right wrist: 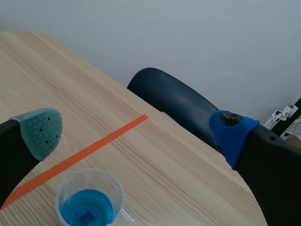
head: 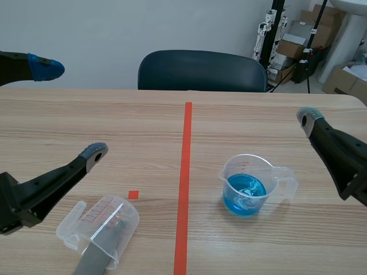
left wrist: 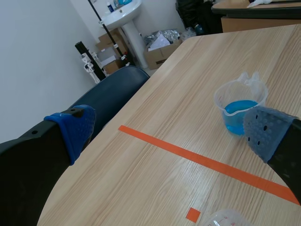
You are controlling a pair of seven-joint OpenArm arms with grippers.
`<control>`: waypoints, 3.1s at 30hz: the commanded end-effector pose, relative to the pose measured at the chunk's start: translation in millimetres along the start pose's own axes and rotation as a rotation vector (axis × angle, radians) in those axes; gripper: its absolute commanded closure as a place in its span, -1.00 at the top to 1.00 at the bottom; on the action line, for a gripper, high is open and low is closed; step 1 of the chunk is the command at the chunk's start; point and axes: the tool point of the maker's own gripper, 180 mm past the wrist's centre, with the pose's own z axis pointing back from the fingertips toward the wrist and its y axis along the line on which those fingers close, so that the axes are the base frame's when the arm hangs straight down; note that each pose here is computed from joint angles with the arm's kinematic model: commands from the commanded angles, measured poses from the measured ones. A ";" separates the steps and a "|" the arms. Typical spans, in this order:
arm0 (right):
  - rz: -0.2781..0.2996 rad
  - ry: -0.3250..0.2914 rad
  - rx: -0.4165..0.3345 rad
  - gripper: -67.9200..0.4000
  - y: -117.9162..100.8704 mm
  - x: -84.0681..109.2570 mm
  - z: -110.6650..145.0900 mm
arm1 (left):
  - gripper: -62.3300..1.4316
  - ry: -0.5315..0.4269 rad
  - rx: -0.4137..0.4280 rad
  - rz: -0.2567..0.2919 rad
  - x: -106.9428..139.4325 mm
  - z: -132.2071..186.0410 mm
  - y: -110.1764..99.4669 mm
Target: Do the redox reaction experiment. return to the home posture
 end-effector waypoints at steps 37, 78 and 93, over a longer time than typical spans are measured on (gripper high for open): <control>0.035 0.009 0.009 1.00 -1.3 1.1 -0.6 | 1.00 -0.025 0.012 0.001 6.0 -0.4 3.1; 0.052 0.046 0.018 1.00 0.1 -5.7 -0.4 | 1.00 -0.025 0.012 0.001 6.0 -0.4 3.1; 0.052 0.046 0.018 1.00 0.1 -5.7 -0.4 | 1.00 -0.025 0.012 0.001 6.0 -0.4 3.1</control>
